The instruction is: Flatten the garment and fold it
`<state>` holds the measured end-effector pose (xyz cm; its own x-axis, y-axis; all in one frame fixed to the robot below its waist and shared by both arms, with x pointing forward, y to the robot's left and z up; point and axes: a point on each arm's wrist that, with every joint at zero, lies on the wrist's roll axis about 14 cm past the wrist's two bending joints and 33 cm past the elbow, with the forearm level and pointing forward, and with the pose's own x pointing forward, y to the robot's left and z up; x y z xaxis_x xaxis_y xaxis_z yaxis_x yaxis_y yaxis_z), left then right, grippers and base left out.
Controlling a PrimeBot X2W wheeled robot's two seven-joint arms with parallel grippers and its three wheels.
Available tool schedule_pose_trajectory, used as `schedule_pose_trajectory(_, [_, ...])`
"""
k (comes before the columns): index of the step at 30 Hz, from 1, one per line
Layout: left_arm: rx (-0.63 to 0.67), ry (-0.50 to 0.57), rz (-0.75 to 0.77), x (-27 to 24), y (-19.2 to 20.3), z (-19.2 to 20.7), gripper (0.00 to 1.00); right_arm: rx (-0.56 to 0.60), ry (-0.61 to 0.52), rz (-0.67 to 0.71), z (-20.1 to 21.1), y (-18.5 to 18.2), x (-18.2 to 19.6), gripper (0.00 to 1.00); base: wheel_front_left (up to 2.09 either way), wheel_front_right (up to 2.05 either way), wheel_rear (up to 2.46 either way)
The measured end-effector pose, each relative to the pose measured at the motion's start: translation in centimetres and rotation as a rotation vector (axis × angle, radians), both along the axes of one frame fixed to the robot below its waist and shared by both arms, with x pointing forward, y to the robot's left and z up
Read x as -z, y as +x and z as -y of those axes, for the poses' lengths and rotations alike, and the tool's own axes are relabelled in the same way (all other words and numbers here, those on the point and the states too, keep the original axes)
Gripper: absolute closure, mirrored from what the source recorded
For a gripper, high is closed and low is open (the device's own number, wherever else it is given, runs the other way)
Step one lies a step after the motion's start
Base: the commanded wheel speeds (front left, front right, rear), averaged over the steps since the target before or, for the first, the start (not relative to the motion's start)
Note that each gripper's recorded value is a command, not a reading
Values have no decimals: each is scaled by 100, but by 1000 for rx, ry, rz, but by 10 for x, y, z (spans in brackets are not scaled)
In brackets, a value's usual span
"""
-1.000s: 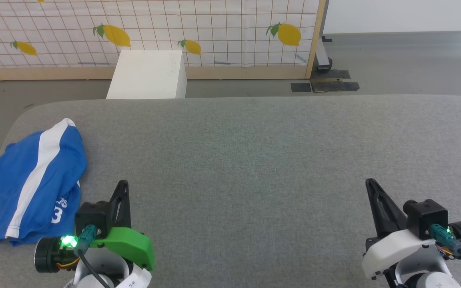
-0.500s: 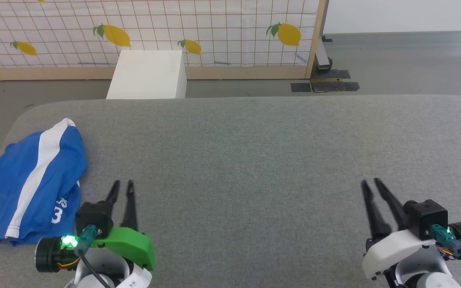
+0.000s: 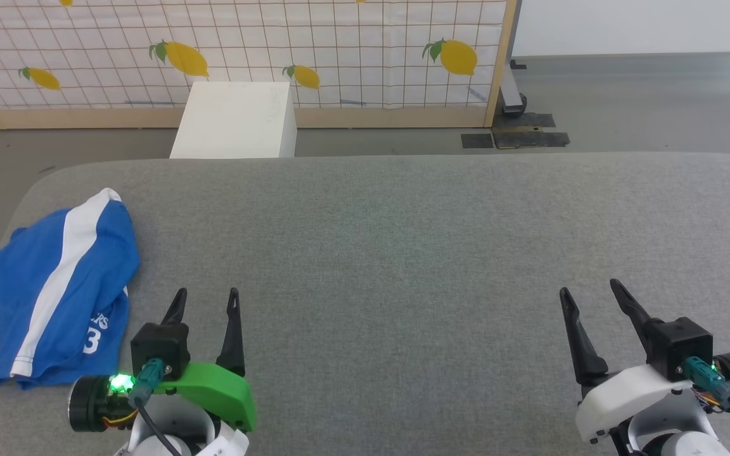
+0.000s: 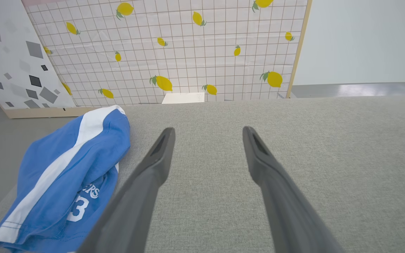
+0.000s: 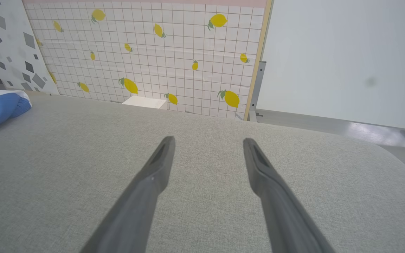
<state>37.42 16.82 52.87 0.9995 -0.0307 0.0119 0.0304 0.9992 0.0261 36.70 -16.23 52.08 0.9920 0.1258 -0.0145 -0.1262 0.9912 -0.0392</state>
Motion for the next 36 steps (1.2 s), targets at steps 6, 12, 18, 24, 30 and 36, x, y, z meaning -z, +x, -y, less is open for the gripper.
schedule_pose_trajectory(6, [-11,-7,0,2,-2,-2,0,-12,6,5,-4,2,0,0,0,0,0])
schedule_pose_trajectory(12, [-38,-14,8,2,-6,-10,0,-36,11,11,-12,7,0,0,0,0,0])
schedule_pose_trajectory(18, [-73,-20,15,2,-13,-21,0,-74,14,15,-25,12,0,0,0,0,0])
schedule_pose_trajectory(24, [-117,-19,24,1,-21,-35,0,-121,18,22,-41,19,-1,0,0,0,0])
schedule_pose_trajectory(30, [-174,-25,34,0,-32,-52,0,-176,26,25,-60,25,0,0,0,0,0])
schedule_pose_trajectory(36, [-231,-37,41,1,-45,-69,0,-232,30,30,-80,30,0,0,-1,-1,-1])
